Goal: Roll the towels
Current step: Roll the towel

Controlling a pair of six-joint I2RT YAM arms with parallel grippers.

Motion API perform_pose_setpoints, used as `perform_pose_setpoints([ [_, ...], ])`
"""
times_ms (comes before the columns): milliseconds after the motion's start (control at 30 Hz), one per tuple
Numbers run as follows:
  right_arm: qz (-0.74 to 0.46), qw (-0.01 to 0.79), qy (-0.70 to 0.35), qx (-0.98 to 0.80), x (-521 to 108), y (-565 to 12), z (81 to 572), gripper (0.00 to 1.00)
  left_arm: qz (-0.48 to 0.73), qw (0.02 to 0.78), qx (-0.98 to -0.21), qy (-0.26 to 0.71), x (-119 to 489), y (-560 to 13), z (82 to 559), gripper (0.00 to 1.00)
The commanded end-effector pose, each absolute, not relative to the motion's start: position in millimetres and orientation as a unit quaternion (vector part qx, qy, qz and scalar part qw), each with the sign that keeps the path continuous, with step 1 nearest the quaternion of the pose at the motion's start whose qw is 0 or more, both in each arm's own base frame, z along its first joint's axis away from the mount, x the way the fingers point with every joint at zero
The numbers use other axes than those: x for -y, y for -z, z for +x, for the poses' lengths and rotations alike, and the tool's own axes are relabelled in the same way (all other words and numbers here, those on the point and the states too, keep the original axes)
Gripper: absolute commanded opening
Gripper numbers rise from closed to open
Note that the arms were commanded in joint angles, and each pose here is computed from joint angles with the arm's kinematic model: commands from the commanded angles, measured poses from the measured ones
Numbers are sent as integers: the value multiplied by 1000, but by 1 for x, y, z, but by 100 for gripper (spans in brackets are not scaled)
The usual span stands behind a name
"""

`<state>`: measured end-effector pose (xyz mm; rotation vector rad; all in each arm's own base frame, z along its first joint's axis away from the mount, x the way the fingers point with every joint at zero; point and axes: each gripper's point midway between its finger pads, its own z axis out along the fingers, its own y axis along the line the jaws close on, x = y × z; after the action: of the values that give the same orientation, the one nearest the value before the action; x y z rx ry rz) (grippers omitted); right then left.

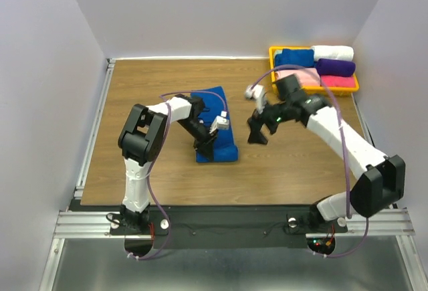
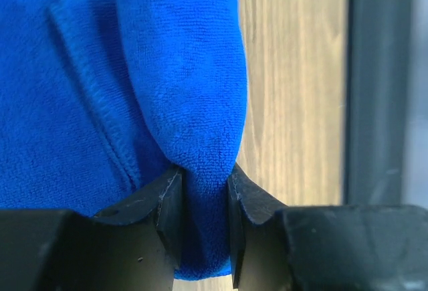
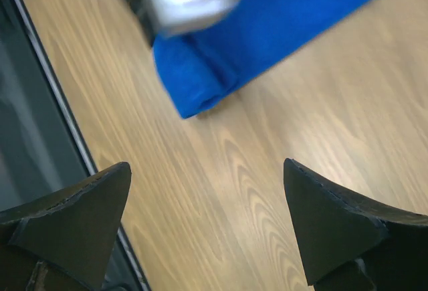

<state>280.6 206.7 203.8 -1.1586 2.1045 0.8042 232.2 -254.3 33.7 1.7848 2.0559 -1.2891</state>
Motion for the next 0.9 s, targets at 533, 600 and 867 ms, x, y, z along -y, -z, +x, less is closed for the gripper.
perform_pose_setpoints([
  [533,-667,365,-92,-643,-344,-83,268,94,507,-59,-726,461,214,-1,228,40],
  [600,-670,357,-108,-642,-351,-78,265,89,509,-56,-725,461,215,-1,230,41],
  [867,-682,299,-141,-653,-350,-43,247,43,517,-31,-722,459,216,-10,241,47],
])
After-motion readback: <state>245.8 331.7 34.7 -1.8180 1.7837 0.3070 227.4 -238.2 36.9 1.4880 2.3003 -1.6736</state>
